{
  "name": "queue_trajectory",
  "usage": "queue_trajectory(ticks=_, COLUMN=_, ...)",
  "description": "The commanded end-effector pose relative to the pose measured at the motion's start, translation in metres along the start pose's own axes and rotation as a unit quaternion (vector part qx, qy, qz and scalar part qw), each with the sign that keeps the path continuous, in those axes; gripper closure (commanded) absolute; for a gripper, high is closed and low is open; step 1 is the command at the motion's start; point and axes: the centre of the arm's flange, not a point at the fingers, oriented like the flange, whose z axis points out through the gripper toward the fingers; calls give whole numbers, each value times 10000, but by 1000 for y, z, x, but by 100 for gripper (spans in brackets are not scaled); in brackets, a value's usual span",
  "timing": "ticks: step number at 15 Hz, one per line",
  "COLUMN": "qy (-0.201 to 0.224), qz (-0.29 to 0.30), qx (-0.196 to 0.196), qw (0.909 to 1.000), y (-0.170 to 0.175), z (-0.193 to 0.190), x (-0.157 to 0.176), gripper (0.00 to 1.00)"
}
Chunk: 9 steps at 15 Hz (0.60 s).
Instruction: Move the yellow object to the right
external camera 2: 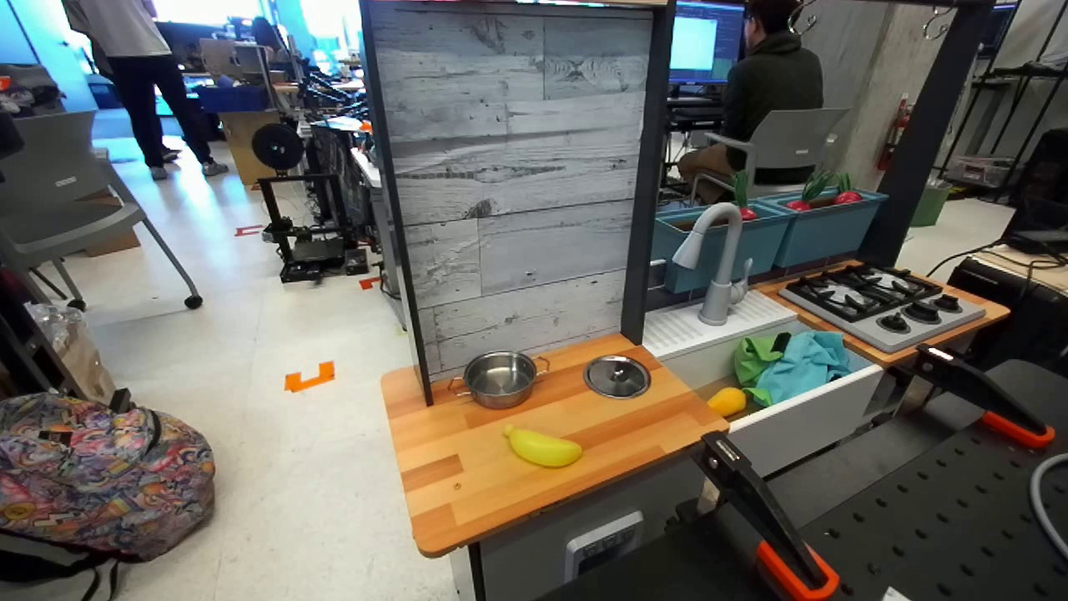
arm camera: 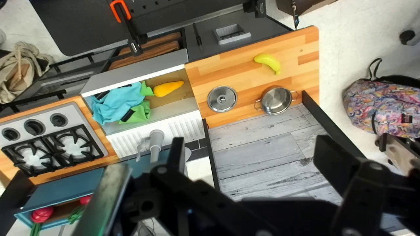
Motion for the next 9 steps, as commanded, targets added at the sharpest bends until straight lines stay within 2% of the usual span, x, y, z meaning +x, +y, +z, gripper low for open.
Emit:
queue_trajectory(ticks=1, qy=109, qz=81, qx=77, qw=9999, y=-28, z=30, x=26, gripper=0)
queue_trajectory(ticks=5, qy=31, qz=-22, qx=90, qw=10000, y=-59, z=82, x=53, gripper=0)
queue_trajectory(ticks=9, qy=-46, qz=-175, qx=36, qw=9998, y=-93, z=154, x=68, gripper=0)
